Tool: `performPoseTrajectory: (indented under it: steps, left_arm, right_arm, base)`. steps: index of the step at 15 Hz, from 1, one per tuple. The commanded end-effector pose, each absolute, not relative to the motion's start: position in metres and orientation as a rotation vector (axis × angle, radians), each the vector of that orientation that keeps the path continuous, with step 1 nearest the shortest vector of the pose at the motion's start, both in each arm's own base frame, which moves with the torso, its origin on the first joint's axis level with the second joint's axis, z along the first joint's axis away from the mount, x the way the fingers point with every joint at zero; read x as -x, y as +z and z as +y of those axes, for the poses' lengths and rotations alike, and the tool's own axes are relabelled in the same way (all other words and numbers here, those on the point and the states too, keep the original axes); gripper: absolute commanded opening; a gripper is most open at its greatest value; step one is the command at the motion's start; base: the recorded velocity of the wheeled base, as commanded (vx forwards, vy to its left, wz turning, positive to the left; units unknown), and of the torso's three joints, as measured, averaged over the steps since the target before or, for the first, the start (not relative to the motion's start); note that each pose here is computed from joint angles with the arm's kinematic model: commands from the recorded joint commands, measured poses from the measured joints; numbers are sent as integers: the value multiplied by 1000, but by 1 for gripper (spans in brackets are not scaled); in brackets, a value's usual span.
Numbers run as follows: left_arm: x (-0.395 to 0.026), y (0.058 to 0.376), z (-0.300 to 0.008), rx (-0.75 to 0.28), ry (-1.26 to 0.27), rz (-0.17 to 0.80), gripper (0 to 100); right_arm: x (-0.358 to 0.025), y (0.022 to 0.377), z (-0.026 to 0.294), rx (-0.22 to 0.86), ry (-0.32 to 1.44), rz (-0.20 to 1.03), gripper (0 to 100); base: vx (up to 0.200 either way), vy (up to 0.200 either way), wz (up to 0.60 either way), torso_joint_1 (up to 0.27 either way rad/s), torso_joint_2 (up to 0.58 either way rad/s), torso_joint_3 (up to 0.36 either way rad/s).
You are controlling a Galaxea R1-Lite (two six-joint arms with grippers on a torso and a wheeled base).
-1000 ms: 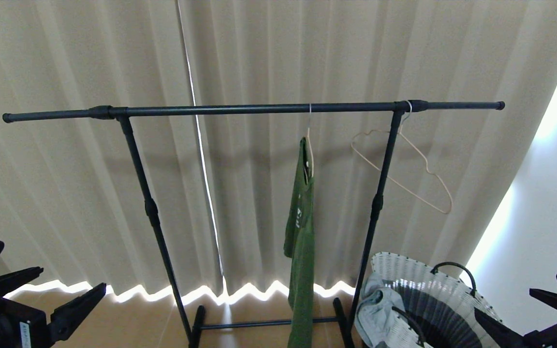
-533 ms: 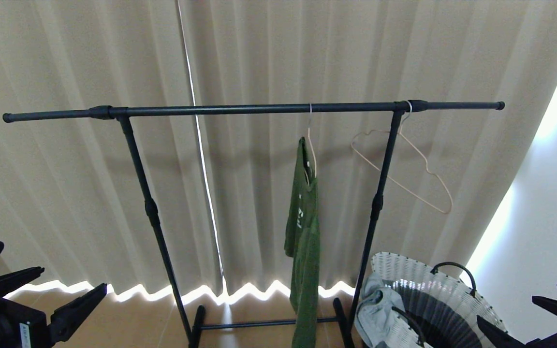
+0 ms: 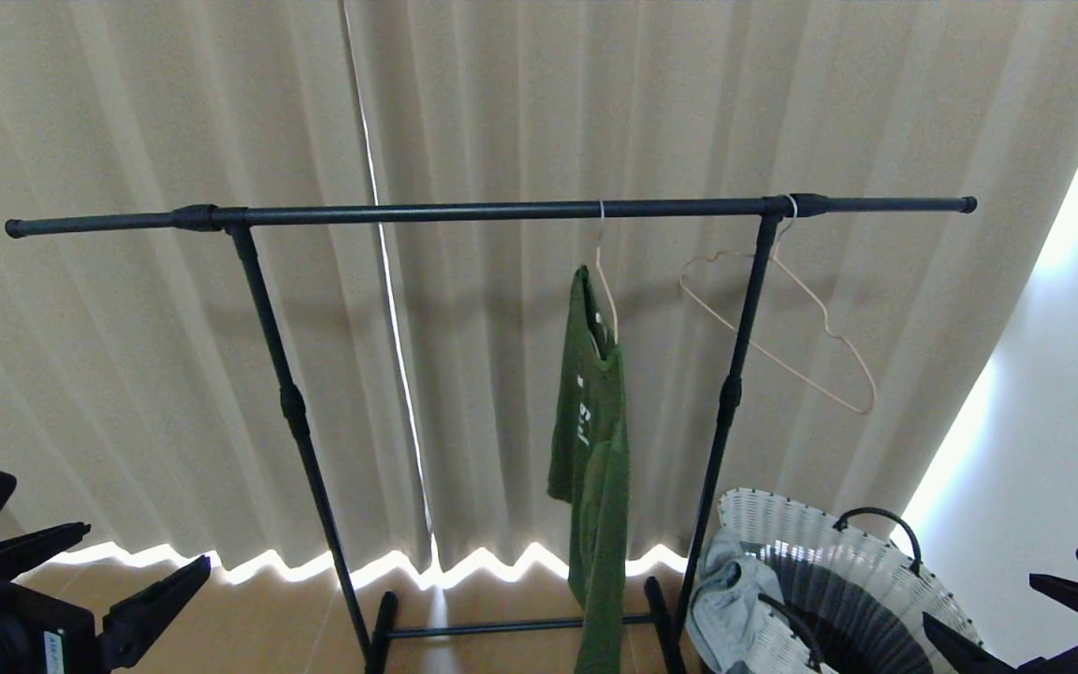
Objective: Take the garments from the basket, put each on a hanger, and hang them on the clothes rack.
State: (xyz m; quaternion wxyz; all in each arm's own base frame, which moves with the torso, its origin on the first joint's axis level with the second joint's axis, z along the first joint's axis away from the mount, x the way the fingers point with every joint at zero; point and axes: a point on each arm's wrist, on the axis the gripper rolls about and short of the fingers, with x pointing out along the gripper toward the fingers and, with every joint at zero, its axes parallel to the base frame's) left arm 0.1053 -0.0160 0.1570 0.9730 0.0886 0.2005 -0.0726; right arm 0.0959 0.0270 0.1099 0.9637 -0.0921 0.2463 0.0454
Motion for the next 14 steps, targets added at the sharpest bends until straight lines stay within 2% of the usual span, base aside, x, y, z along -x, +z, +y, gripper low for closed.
performPoseTrajectory:
  steps: [1,5,14]
  left_arm:
    - [-107,159,-16,-178,-146,399,100]
    - [-109,160,-17,-172,-144,367,100]
    - [-109,155,-17,-178,-147,385,100]
  right_arm:
    - [-97,110,27,187,92,500,100]
    - [-96,110,27,187,92,500,100]
    - [-95,108,24,211,74,509,100]
  base:
    - [0,0,0,0,0,0]
    - [0,0,0,-71,170,102]
    - [0,0,0,-190,485,288]
